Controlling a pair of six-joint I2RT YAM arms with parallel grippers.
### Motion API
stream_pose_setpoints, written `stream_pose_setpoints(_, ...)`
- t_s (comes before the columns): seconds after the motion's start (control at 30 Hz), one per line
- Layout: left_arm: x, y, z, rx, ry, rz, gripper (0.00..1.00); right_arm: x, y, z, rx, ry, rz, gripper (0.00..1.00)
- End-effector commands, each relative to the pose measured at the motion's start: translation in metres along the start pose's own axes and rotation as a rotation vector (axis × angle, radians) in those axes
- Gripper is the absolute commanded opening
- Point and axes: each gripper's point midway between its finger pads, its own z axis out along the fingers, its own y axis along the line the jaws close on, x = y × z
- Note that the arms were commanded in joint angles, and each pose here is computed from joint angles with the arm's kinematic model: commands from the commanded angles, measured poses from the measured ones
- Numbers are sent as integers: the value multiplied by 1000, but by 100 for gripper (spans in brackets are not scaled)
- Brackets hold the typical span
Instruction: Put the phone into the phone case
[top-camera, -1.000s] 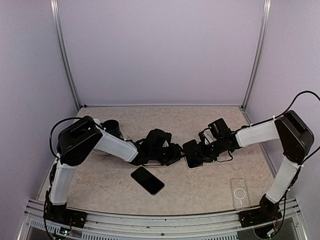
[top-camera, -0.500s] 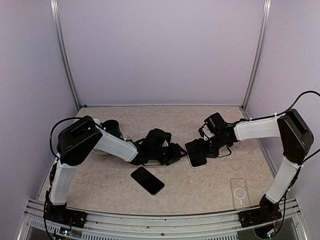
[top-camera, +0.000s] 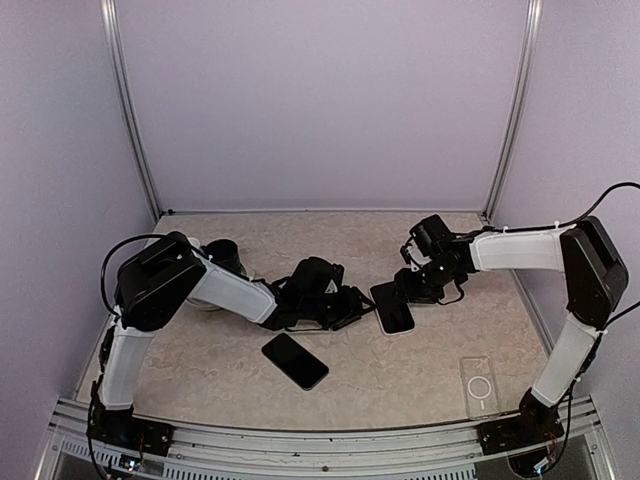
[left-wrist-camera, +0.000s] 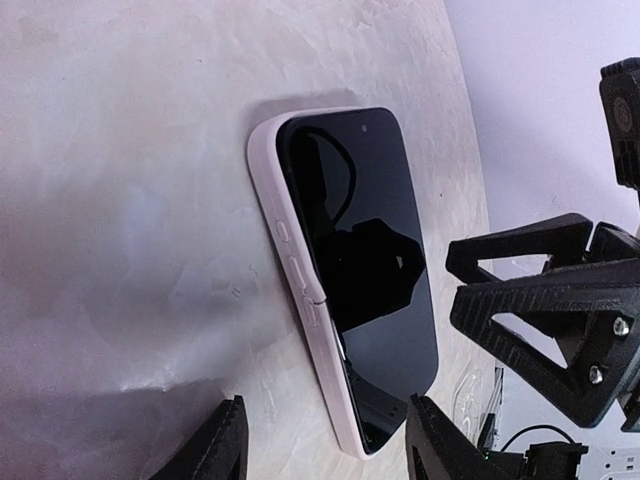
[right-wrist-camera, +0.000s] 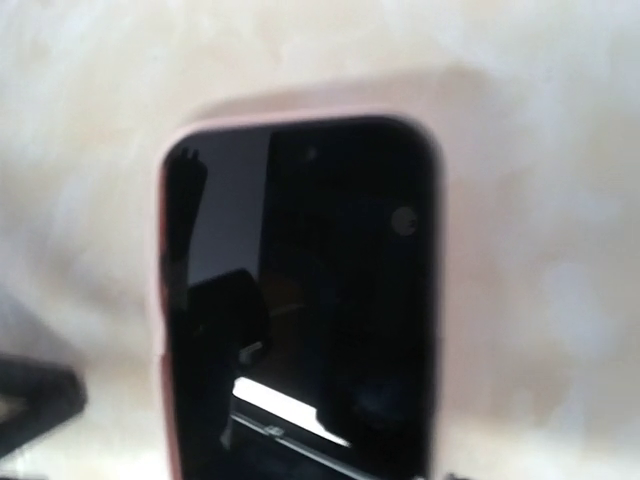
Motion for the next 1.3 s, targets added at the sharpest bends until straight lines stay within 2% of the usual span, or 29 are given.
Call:
stream_pose_setpoints(0.0, 12, 24, 14, -59, 44, 8, 54, -9, -19, 9, 37, 0, -17, 44)
stream_pose_setpoints(0.07, 10, 25, 18, -62, 38, 9, 53, -6, -19, 15, 22, 19, -22, 36)
stream_pose_setpoints(0.23, 13, 29, 24, -73, 50, -2, 50, 1, -24, 20, 31, 37, -23, 35)
stream_pose_setpoints(0.37, 16, 32, 28, -79, 65, -5, 50, 2, -19, 21, -6, 33, -22, 19)
stream_pose_setpoints(0.53, 17, 38, 33, -81, 75, -20, 46, 10, -16, 25, -37, 51, -12, 15)
stream_pose_setpoints(0.73, 22, 49, 37, -85, 90, -51, 41, 16, -5, 29, -85, 58, -8, 5)
stream_pose_setpoints(0.87, 21, 43, 38, -74, 89, -32, 41, 20, 13, 35, -144, 80, -20, 3)
stream_pose_setpoints(0.9, 22, 45, 39, -79, 92, -33, 41, 23, 14, 37, -149, 90, -13, 0)
stream_pose_setpoints(1.1, 21, 57, 35, -103, 89, -56, 42, 44, 10, 48, -145, 136, 6, 0)
stream_pose_setpoints(1.27, 20, 61, 36, -130, 127, -30, 45, 78, 1, 61, -60, 222, -16, 0)
